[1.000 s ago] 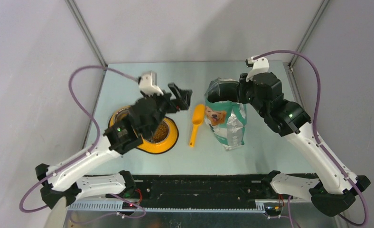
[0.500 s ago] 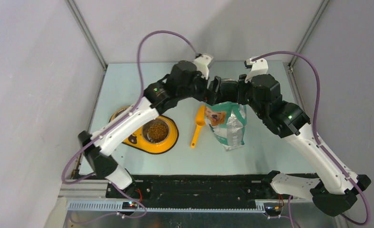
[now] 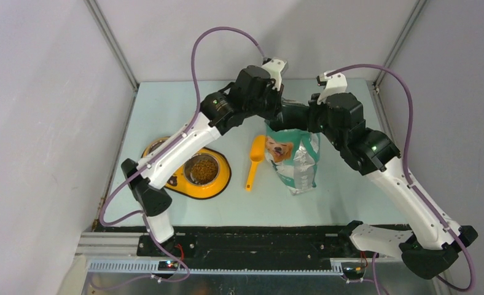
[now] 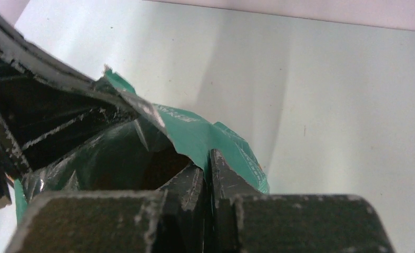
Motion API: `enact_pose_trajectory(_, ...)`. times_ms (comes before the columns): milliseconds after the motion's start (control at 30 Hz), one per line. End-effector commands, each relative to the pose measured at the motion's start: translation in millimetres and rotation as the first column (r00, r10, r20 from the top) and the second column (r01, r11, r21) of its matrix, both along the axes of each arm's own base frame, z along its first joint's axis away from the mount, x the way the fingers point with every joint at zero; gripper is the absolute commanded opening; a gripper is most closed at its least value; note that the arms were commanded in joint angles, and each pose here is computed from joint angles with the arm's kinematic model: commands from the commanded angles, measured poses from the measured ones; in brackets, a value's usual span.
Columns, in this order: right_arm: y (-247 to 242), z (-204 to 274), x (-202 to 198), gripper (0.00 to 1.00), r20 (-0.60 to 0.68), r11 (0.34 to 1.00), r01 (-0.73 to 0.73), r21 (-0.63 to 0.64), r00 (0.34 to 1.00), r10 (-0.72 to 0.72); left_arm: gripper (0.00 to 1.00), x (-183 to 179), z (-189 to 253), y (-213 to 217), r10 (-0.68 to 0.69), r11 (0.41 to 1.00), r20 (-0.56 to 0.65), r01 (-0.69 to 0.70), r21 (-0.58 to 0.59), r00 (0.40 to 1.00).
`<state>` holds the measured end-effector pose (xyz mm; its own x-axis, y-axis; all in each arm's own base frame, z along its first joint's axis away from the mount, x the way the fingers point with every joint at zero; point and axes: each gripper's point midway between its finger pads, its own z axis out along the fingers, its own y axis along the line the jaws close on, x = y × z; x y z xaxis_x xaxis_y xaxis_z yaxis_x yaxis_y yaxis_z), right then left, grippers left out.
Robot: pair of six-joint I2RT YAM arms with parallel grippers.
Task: Serve the pet food
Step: Close the pet food bag at the center of the board.
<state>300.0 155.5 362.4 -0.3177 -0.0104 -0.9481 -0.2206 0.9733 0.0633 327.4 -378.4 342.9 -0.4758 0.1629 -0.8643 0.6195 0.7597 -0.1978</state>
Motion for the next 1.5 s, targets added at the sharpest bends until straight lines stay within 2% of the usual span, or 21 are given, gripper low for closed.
enact_pose_trajectory(0, 3, 6, 13, 0.08, 0.016, 0.999, -0.033, 0.041, 0.999, 0.032, 0.0, -4, -2, 48, 0.181, 0.984, 0.0, -0.181, 0.006, 0.984)
enact_pose_trajectory(200, 22, 8, 28, 0.06, 0.029, 0.973, -0.219, 0.065, 0.976, 0.218, 0.0, -56, -5, 60, 0.134, 0.985, 0.006, -0.132, -0.109, 0.991)
enact_pose_trajectory(233, 32, 9, 25, 0.06, 0.036, 0.952, -0.3, 0.058, 0.954, 0.298, 0.0, -60, 0, 58, 0.133, 0.982, 0.021, -0.129, -0.141, 0.991)
enact_pose_trajectory(333, 42, 16, 32, 0.05, 0.084, 0.91, -0.412, 0.052, 0.909, 0.407, 0.0, -90, 9, 49, 0.108, 0.97, 0.004, -0.105, -0.22, 0.994)
enact_pose_trajectory(400, 53, 22, 27, 0.05, 0.107, 0.86, -0.51, 0.036, 0.857, 0.504, 0.0, -107, 17, 37, 0.073, 0.956, -0.017, -0.075, -0.282, 0.997)
enact_pose_trajectory(467, 69, 29, 16, 0.05, 0.142, 0.78, -0.626, 0.006, 0.772, 0.619, 0.0, -122, 26, 24, 0.036, 0.949, -0.007, -0.036, -0.314, 0.999)
enact_pose_trajectory(533, 89, 37, -5, 0.05, 0.175, 0.64, -0.769, -0.008, 0.629, 0.758, 0.0, -128, 38, 22, 0.077, 0.953, 0.034, -0.064, -0.297, 0.996)
enact_pose_trajectory(567, 94, 36, -7, 0.05, 0.172, 0.606, -0.795, -0.006, 0.596, 0.784, 0.0, -129, 43, 21, 0.087, 0.956, 0.055, -0.068, -0.286, 0.995)
enact_pose_trajectory(600, 100, 45, -17, 0.05, 0.19, 0.546, -0.838, -0.007, 0.535, 0.823, 0.0, -133, 55, 17, 0.082, 0.957, 0.085, -0.054, -0.284, 0.993)
enact_pose_trajectory(667, 106, 52, -25, 0.05, 0.195, 0.484, -0.875, 0.002, 0.475, 0.858, 0.0, -134, 62, 10, 0.068, 0.958, 0.093, -0.039, -0.285, 0.993)
enact_pose_trajectory(733, 106, 52, -28, 0.06, 0.173, 0.467, -0.884, 0.003, 0.46, 0.871, 0.0, -129, 60, 10, 0.105, 0.959, 0.081, -0.079, -0.273, 0.991)
enact_pose_trajectory(767, 104, 49, -31, 0.07, 0.155, 0.469, -0.883, 0.007, 0.464, 0.872, 0.0, -123, 57, 13, 0.149, 0.957, 0.081, -0.124, -0.262, 0.985)
enact_pose_trajectory(867, 89, 48, -31, 0.22, 0.139, 0.547, -0.836, -0.03, 0.539, 0.831, 0.0, -109, 57, 24, 0.266, 0.934, 0.071, -0.239, -0.264, 0.961)
enact_pose_trajectory(933, 76, 46, -34, 0.4, 0.116, 0.62, -0.784, -0.016, 0.615, 0.78, 0.0, -99, 58, 34, 0.347, 0.909, 0.076, -0.315, -0.272, 0.935)
enact_pose_trajectory(967, 72, 40, -37, 0.52, 0.091, 0.646, -0.763, 0.017, 0.645, 0.759, 0.0, -92, 59, 42, 0.4, 0.888, 0.08, -0.364, -0.279, 0.913)
enact_pose_trajectory(1000, 63, 47, -43, 0.58, 0.112, 0.679, -0.734, 0.005, 0.675, 0.729, 0.0, -89, 60, 45, 0.421, 0.879, 0.084, -0.383, -0.282, 0.903)
enact_pose_trajectory(1033, 57, 40, -41, 0.68, 0.098, 0.716, -0.698, 0.016, 0.714, 0.693, 0.0, -84, 60, 50, 0.446, 0.868, 0.085, -0.407, -0.285, 0.891)
enact_pose_trajectory(1133, 33, 54, -57, 0.82, 0.184, 0.783, -0.622, -0.028, 0.766, 0.616, 0.0, -74, 59, 53, 0.441, 0.866, 0.062, -0.407, -0.292, 0.895)
enact_pose_trajectory(1167, 27, 45, -57, 0.89, 0.178, 0.799, -0.6, -0.052, 0.781, 0.598, 0.0, -72, 58, 53, 0.441, 0.864, 0.053, -0.407, -0.296, 0.896)
enact_pose_trajectory(1267, 12, 36, -72, 0.98, 0.198, 0.803, -0.583, -0.126, 0.778, 0.596, 0.01, -67, 53, 54, 0.424, 0.868, 0.041, -0.393, -0.303, 0.905)
enact_pose_trajectory(1467, 4, 14, -78, 0.99, 0.139, 0.76, -0.61, -0.225, 0.752, 0.645, 0.05, -63, 57, 56, 0.4, 0.871, 0.047, -0.363, -0.332, 0.915)
